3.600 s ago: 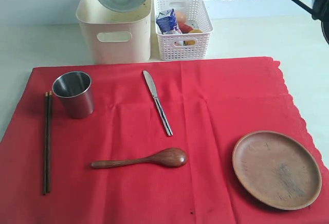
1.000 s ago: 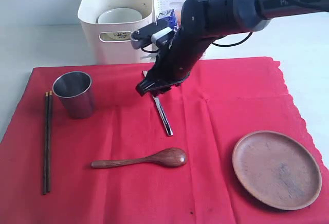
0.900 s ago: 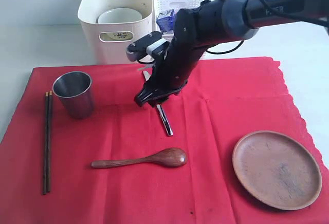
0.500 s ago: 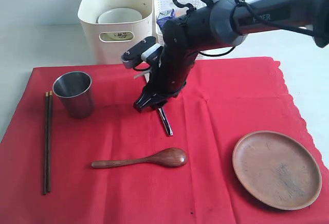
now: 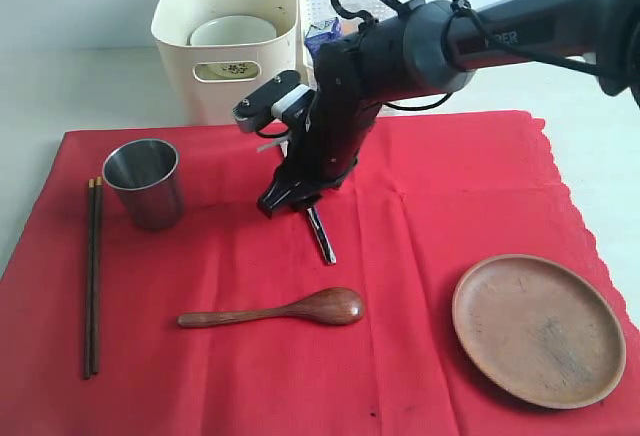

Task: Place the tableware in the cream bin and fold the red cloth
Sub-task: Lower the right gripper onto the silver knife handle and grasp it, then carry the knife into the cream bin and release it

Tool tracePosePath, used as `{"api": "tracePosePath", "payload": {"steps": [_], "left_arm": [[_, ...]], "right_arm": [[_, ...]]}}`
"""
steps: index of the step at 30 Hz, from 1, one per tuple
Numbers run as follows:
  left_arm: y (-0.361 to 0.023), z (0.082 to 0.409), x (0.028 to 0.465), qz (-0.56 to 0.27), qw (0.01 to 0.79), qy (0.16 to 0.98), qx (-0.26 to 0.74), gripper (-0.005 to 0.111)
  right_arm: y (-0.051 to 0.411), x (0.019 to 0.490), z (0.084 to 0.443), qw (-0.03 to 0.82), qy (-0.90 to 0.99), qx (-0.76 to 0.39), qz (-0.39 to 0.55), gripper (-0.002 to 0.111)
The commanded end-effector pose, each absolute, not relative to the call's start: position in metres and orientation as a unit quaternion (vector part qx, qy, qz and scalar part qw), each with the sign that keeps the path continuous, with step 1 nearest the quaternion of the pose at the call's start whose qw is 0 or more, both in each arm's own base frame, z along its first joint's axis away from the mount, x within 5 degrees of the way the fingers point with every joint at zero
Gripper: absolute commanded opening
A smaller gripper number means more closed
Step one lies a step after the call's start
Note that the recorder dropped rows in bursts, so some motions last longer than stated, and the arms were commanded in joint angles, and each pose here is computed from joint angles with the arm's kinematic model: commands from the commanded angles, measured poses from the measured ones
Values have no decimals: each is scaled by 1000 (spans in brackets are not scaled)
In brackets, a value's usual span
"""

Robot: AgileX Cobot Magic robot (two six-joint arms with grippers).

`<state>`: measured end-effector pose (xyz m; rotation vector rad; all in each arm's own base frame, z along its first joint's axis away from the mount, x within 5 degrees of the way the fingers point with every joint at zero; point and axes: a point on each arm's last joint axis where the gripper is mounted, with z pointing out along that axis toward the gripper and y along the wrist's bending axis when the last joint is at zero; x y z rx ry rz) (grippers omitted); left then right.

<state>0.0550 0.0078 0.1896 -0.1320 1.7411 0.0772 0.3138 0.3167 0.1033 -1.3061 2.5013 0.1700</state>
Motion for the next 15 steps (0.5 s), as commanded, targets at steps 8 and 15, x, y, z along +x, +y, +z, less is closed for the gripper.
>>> {"api": "tracePosePath", "payload": {"steps": [8,15], "left_arm": [[7,190,55,28,643,763,-57,1],[7,190,55,28,643,763,-57,1]], "right_arm": [[315,314,103,159,868,-468,54,0],[315,314,109,163,867,-468,55,0]]}}
